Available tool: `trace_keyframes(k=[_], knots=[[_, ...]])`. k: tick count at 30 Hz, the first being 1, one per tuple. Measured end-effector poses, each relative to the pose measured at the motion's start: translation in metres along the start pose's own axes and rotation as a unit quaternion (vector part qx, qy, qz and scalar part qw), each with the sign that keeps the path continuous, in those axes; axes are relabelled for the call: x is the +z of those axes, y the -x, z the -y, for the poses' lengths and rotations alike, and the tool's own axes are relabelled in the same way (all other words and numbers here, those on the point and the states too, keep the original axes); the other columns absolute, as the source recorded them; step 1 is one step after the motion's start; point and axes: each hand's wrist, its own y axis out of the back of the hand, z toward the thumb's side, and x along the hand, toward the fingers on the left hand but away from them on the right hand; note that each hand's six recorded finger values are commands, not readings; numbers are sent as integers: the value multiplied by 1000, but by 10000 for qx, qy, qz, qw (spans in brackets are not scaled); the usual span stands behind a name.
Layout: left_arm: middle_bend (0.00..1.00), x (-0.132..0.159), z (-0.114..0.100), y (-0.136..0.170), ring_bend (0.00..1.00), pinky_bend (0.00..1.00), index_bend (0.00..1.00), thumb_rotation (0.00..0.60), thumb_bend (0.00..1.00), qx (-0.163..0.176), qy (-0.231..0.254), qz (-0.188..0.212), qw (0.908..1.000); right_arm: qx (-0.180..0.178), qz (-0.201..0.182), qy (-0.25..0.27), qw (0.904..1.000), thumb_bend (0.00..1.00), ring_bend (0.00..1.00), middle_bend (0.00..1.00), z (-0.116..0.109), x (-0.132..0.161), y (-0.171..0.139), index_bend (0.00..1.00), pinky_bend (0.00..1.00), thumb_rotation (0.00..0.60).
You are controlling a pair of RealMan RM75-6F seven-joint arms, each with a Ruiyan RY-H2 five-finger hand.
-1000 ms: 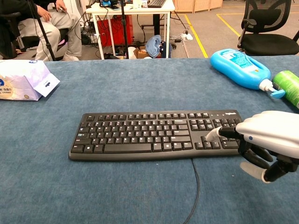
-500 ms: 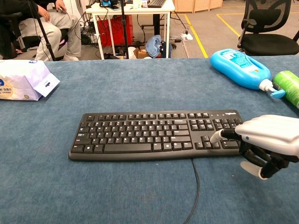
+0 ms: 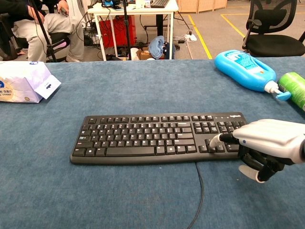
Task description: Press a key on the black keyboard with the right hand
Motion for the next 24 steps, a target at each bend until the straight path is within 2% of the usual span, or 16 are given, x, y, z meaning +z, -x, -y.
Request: trace_keyframes(k=[24], knots=[[0, 2, 3, -1, 0, 0, 0, 600, 0, -40, 11, 51, 10000, 200, 40, 147, 9997, 569, 711, 770, 18, 1, -2, 143, 493, 600]])
